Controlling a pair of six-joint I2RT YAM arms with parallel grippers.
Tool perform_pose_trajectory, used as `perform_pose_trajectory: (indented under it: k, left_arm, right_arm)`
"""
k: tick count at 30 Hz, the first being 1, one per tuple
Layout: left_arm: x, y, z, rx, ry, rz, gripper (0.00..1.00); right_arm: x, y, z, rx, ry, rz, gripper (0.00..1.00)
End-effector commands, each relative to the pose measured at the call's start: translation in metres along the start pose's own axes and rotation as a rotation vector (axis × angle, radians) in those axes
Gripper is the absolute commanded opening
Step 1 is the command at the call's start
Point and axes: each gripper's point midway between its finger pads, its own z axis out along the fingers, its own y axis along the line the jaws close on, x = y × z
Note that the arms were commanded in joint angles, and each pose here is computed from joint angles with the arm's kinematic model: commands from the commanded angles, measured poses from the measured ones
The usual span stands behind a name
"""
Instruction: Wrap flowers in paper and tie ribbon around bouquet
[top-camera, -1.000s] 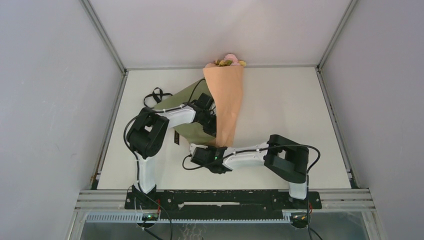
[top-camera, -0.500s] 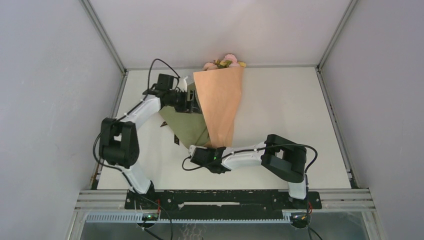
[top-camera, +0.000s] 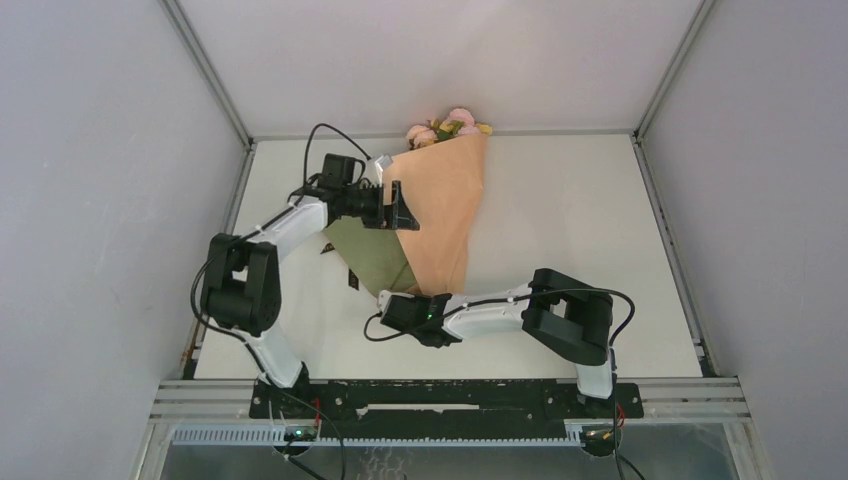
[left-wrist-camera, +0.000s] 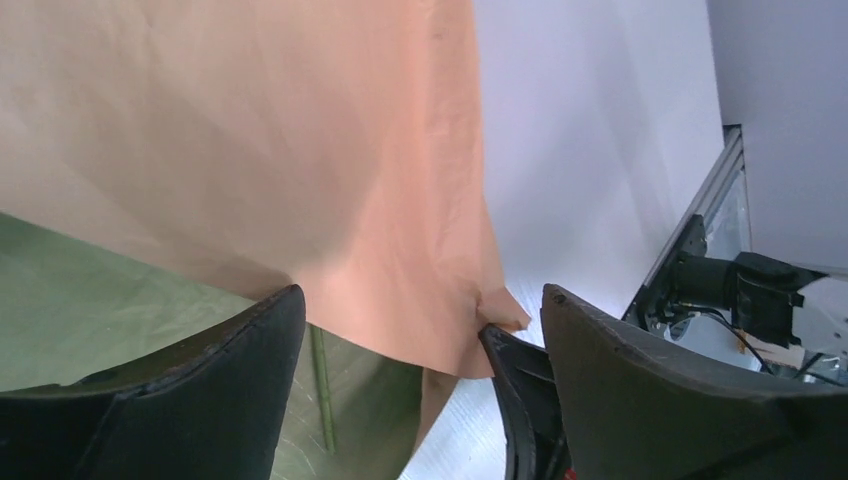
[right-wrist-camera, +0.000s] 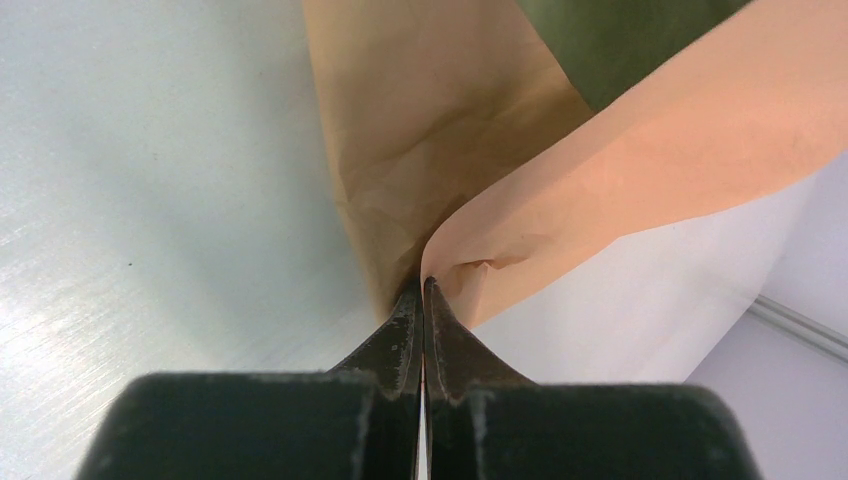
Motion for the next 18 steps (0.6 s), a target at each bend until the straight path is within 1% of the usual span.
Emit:
perform_pose_trajectory:
  k: [1, 2, 5, 7, 8, 9, 10, 11, 12, 18]
  left_arm:
    - [-0.007, 0.009, 0.022, -0.025, 0.012, -0.014, 0.89]
    - [-0.007, 0.009, 0.026, -0.018, 0.018, -0.014, 0.85]
    - [-0.008, 0.002, 0.033, 0.035, 0.037, -0.045, 0.65]
    - [-0.008, -0.002, 0.035, 0.061, 0.042, -0.067, 0.42]
    - [-0.008, -0.002, 0.035, 0.066, 0.042, -0.072, 0.25]
    - [-0.008, -0.002, 0.034, 0.069, 0.039, -0.070, 0.13]
    - [-0.008, -0.001, 0.034, 0.064, 0.037, -0.073, 0.04]
    - [-0.008, 0.002, 0.033, 0.056, 0.031, -0.075, 0.01]
    - [-0.007, 0.006, 0.033, 0.046, 0.028, -0.079, 0.00]
    - [-0.006, 0.039, 0.029, -0.062, 0.013, -0.120, 0.00]
  right_arm:
    - [-0.011, 0.007, 0.001, -0.039, -0.028, 0.018, 0.00]
    - [-0.012, 0.007, 0.001, -0.038, -0.029, 0.018, 0.00]
    - [-0.011, 0.007, 0.000, -0.038, -0.026, 0.014, 0.00]
    - [-0.011, 0.007, 0.000, -0.037, -0.025, 0.017, 0.00]
    - [-0.011, 0.007, 0.000, -0.036, -0.025, 0.019, 0.00]
    - [-0.010, 0.007, 0.000, -0.035, -0.023, 0.021, 0.00]
    - [-0.010, 0.007, -0.001, -0.035, -0.024, 0.020, 0.00]
    - [-0.010, 0.007, -0.001, -0.035, -0.022, 0.022, 0.00]
    - [-0.009, 0.007, -0.002, -0.034, -0.021, 0.024, 0.00]
    - [-0.008, 0.008, -0.003, -0.037, -0.016, 0.025, 0.00]
